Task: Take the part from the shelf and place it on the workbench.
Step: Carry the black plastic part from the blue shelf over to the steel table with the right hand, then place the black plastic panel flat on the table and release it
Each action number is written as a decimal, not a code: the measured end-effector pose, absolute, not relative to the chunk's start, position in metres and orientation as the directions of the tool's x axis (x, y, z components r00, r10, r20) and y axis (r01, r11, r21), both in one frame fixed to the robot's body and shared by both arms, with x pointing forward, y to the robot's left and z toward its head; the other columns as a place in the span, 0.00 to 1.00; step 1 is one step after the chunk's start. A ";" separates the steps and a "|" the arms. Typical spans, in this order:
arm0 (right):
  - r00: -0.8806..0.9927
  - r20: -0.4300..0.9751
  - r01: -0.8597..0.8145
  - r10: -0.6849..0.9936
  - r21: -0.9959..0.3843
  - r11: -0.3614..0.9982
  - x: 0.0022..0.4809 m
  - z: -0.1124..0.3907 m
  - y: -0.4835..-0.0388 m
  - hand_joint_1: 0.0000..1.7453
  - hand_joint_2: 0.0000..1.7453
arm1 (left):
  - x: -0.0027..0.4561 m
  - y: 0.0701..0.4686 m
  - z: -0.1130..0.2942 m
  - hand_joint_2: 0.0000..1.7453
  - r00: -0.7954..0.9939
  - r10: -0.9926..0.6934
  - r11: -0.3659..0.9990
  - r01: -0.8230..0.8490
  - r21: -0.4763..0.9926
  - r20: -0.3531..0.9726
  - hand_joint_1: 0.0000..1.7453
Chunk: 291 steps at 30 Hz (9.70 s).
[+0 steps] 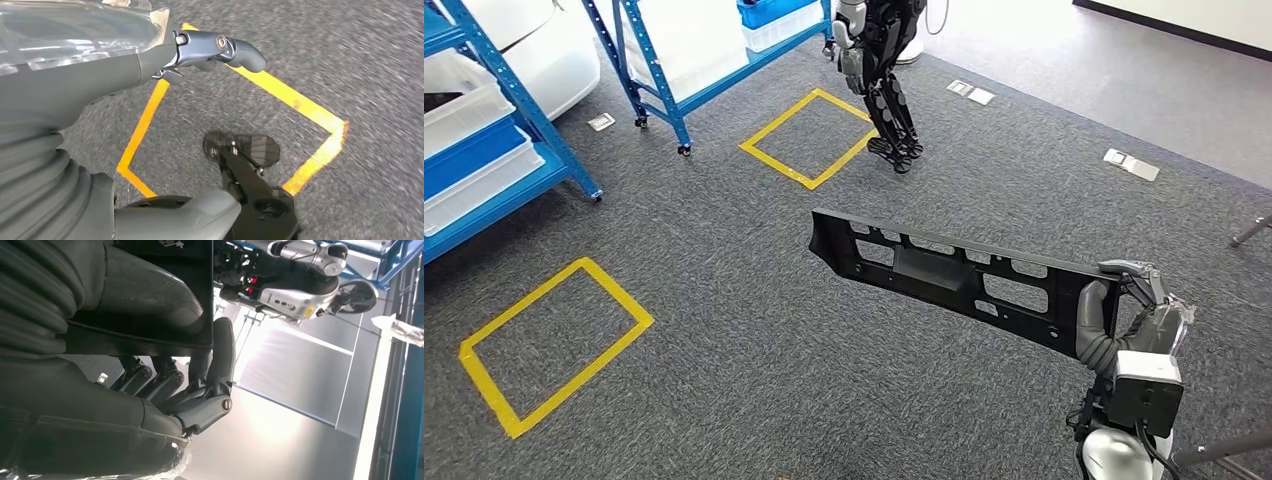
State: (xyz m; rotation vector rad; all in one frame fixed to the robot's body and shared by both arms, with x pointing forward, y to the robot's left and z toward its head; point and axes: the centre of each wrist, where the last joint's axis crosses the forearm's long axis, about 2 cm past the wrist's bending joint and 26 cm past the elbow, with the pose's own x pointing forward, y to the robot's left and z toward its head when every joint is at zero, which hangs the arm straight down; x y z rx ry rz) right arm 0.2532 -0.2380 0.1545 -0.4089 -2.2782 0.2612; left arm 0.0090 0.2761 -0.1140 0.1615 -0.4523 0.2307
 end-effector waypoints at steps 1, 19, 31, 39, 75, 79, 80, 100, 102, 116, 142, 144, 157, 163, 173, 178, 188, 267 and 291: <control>-0.636 0.677 0.208 0.371 -0.312 0.927 0.253 0.155 -0.238 1.00 1.00 | 0.009 0.277 -0.114 1.00 0.875 0.183 0.961 -0.255 0.104 0.449 0.00; -0.643 0.618 0.275 0.453 -0.366 0.889 0.265 0.166 -0.244 1.00 1.00 | 0.016 0.280 -0.114 1.00 0.882 0.174 0.960 -0.251 0.125 0.438 0.00; -0.639 0.565 0.346 0.521 -0.394 0.851 0.274 0.176 -0.251 1.00 1.00 | 0.012 0.280 -0.114 1.00 0.893 0.165 0.956 -0.249 0.153 0.420 0.00; -0.620 0.495 0.443 0.609 -0.419 0.792 0.285 0.187 -0.266 1.00 1.00 | 0.012 0.281 -0.113 1.00 0.891 0.139 0.932 -0.265 0.246 0.433 0.00; -0.342 0.307 0.780 0.888 -0.436 0.450 0.299 0.217 -0.360 1.00 1.00 | 0.014 0.284 -0.114 1.00 0.881 0.089 0.952 -0.212 0.221 0.464 0.00; -0.310 0.280 0.807 0.909 -0.427 0.407 0.297 0.222 -0.375 1.00 1.00 | 0.015 0.289 -0.114 1.00 0.879 0.078 0.954 -0.203 0.221 0.470 0.00; -0.300 0.273 0.814 0.914 -0.427 0.394 0.296 0.222 -0.380 1.00 1.00 | 0.016 0.289 -0.113 1.00 0.877 0.076 0.955 -0.201 0.219 0.474 0.00; -0.154 0.229 0.872 0.961 -0.426 0.241 0.258 0.214 -0.417 1.00 1.00 | 0.015 0.294 -0.114 1.00 0.880 0.064 0.958 -0.186 0.217 0.471 0.00; -0.129 0.244 0.871 0.961 -0.436 0.228 0.247 0.206 -0.424 1.00 1.00 | 0.014 0.294 -0.114 1.00 0.880 0.068 0.959 -0.187 0.212 0.470 0.00; -0.063 0.261 0.880 0.963 -0.441 0.177 0.224 0.197 -0.439 1.00 1.00 | 0.017 0.297 -0.114 1.00 0.876 0.063 0.958 -0.187 0.216 0.478 0.00; 0.119 0.287 0.836 0.951 -0.545 0.060 0.240 0.166 -0.462 1.00 1.00 | 0.023 0.298 -0.113 1.00 0.888 0.093 0.958 -0.203 0.202 0.450 0.00; 0.152 0.271 0.812 0.951 -0.582 0.036 0.251 0.157 -0.472 1.00 1.00 | 0.026 0.298 -0.113 1.00 0.890 0.101 0.959 -0.206 0.196 0.444 0.00; 0.333 0.377 0.695 0.864 -0.718 0.046 0.282 0.124 -0.503 1.00 1.00 | 0.028 0.299 -0.113 1.00 0.893 0.112 0.957 -0.215 0.193 0.436 0.00; 0.385 0.376 0.634 0.843 -0.771 0.054 0.295 0.119 -0.507 1.00 1.00 | 0.028 0.300 -0.113 1.00 0.892 0.116 0.959 -0.215 0.183 0.437 0.00; 0.466 0.301 0.546 0.832 -0.838 -0.003 0.314 0.126 -0.517 1.00 1.00 | 0.028 0.303 -0.113 1.00 0.890 0.116 0.963 -0.209 0.169 0.441 0.00; 0.525 0.192 0.461 0.829 -0.883 -0.088 0.343 0.147 -0.530 1.00 1.00 | 0.028 0.307 -0.113 1.00 0.867 0.134 0.973 -0.208 0.103 0.480 0.00; 0.531 0.041 0.321 0.846 -0.934 -0.156 0.372 0.164 -0.531 0.00 0.00 | 0.026 0.313 -0.113 1.00 0.846 0.150 0.974 -0.215 0.070 0.512 0.00; -0.532 0.310 0.439 0.788 -0.695 0.570 0.259 0.114 -0.242 0.00 0.00 | 0.019 0.303 -0.114 0.00 0.854 0.183 0.968 -0.243 0.063 0.488 0.00; -0.615 0.441 0.245 0.653 -0.681 0.690 0.252 0.105 -0.198 0.00 0.00 | 0.018 0.295 -0.114 0.00 0.859 0.211 0.940 -0.309 0.143 0.466 0.00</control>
